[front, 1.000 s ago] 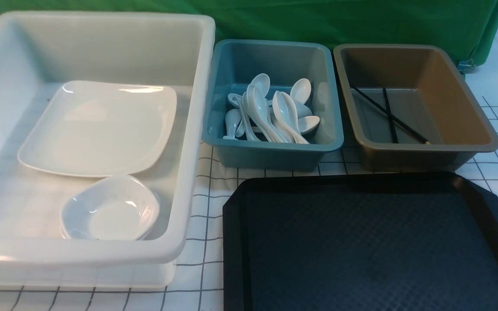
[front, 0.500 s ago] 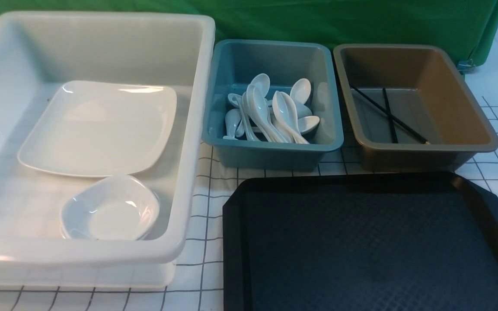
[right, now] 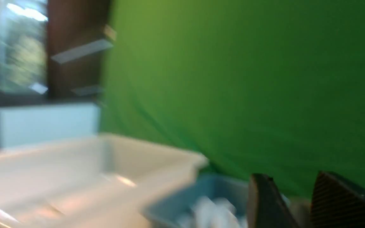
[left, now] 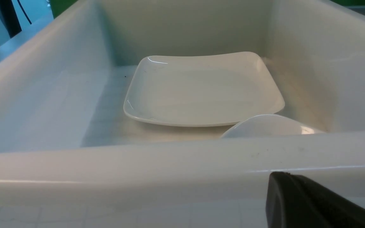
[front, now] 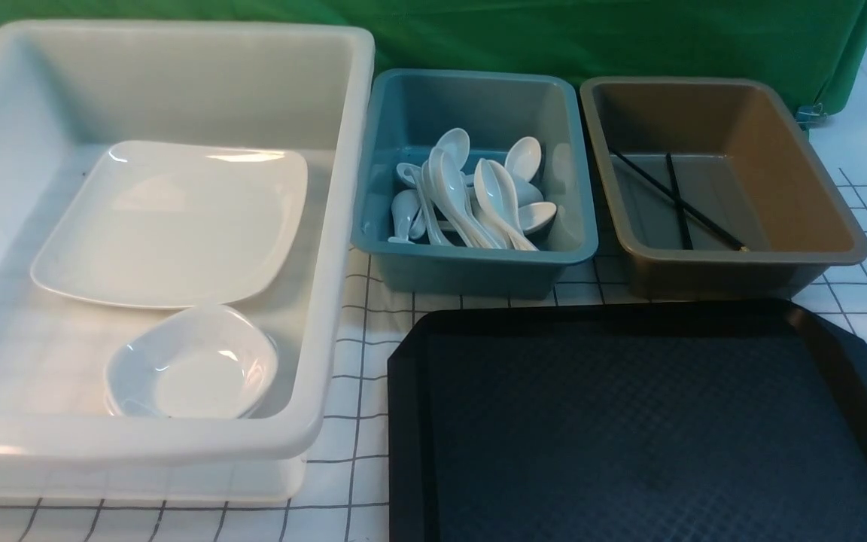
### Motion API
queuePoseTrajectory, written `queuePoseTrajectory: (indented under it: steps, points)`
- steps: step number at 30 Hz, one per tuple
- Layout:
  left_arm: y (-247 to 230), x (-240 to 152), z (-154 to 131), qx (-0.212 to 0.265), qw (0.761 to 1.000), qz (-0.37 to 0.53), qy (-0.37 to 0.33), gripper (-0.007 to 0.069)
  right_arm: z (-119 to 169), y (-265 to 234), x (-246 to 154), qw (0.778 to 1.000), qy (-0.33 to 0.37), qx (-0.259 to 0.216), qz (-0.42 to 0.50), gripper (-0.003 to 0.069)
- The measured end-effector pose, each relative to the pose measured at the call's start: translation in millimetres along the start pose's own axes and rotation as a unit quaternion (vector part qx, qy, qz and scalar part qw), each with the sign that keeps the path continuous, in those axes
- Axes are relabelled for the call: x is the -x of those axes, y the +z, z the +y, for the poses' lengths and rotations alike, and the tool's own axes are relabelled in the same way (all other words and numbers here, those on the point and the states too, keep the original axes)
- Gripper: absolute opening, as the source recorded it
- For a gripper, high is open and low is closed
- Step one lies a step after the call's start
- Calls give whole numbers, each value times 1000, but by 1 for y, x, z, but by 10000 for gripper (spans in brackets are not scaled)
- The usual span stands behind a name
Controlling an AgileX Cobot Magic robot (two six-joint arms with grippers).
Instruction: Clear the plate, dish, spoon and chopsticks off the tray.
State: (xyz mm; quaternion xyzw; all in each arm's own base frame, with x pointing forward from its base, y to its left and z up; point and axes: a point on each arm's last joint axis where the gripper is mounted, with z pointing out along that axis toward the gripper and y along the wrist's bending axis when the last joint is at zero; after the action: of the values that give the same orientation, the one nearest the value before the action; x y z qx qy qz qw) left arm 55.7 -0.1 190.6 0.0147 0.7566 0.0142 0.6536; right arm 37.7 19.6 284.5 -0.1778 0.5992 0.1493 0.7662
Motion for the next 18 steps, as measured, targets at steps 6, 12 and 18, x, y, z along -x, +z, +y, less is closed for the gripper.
queuePoseTrajectory:
  steps: [6,12,18]
  points:
    - [0,0,0,0,1000,-1,0,17,-12,-5,-76,978,-19,-162,129,239]
    - [0,1,0,1,1000,-3,1,19,-15,-14,-98,957,-17,-201,209,239]
    - [0,1,0,1,1000,-3,2,20,-15,-14,-98,956,-17,-202,211,239]
